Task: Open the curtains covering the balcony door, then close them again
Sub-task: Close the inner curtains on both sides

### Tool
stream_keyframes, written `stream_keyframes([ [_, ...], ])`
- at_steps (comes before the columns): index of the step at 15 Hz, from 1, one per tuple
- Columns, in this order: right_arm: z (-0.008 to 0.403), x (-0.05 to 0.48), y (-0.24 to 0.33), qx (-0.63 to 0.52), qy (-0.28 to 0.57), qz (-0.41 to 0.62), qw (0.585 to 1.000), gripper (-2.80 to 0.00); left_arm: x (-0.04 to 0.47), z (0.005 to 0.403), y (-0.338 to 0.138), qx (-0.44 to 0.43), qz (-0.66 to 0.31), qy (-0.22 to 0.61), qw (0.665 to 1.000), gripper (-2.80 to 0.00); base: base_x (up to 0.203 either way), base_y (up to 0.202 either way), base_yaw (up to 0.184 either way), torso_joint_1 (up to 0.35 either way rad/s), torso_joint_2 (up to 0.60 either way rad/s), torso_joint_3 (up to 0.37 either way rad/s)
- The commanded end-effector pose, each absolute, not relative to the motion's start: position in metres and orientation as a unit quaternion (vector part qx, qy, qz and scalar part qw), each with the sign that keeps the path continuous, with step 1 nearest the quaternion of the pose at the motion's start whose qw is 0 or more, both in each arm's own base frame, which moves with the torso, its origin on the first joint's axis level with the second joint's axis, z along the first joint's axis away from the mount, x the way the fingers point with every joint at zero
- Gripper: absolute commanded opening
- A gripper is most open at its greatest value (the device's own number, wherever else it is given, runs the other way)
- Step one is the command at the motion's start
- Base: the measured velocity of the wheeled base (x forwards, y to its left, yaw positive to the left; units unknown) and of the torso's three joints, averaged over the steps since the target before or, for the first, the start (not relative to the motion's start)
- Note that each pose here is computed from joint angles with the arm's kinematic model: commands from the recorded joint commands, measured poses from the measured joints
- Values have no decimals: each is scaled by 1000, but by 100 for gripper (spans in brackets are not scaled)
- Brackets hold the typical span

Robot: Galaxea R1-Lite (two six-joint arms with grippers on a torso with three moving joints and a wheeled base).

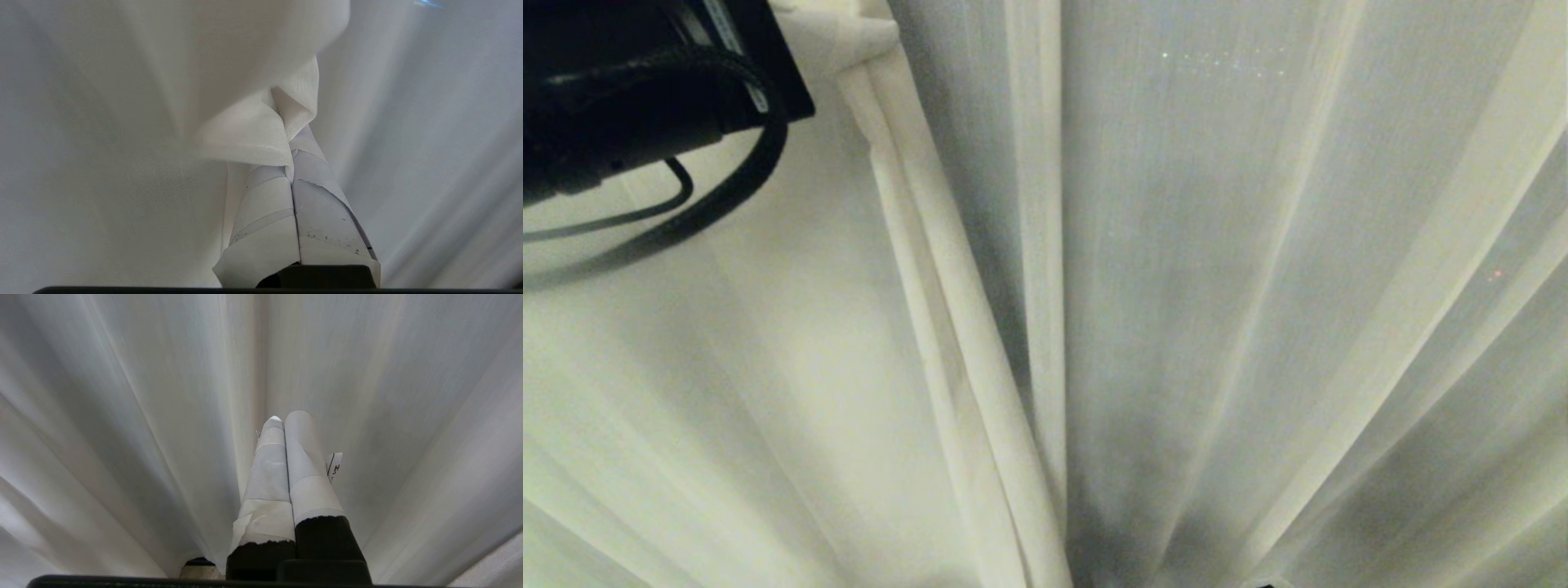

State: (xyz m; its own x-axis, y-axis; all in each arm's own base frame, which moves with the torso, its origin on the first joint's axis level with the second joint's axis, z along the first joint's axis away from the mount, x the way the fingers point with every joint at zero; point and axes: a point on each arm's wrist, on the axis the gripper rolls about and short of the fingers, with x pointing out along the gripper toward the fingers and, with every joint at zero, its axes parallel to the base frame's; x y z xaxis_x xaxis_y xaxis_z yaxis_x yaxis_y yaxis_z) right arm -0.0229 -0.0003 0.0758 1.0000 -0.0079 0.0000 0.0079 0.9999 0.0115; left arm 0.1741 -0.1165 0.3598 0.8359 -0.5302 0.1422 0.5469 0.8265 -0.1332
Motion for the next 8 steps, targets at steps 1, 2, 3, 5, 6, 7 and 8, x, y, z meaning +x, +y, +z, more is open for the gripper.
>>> stream_keyframes([
  [1,76,-23,0,5,1,-4,1000,-280,173,364,-102,-87,-247,-63,963,-280,0,0,0,0,0,0],
  [2,76,-23,0,6,0,-4,1000,-280,174,365,-93,-87,-219,-68,970,-280,0,0,0,0,0,0],
  [3,76,-23,0,5,0,-4,1000,-280,176,365,-82,-86,-187,-71,976,-280,0,0,0,0,0,0],
  [5,76,-23,0,6,1,-4,1000,-280,178,359,-65,-82,-137,-68,985,-280,0,0,0,0,0,0],
  [6,76,-23,0,5,1,-4,1000,-280,179,356,-60,-80,-122,-66,987,-280,0,0,0,0,0,0],
  [7,76,-23,0,5,1,-4,1000,-280,180,355,-56,-79,-111,-64,989,-280,0,0,0,0,0,0],
  [8,76,-23,0,6,1,-4,1000,-280,181,353,-53,-78,-103,-62,990,-280,0,0,0,0,0,0],
])
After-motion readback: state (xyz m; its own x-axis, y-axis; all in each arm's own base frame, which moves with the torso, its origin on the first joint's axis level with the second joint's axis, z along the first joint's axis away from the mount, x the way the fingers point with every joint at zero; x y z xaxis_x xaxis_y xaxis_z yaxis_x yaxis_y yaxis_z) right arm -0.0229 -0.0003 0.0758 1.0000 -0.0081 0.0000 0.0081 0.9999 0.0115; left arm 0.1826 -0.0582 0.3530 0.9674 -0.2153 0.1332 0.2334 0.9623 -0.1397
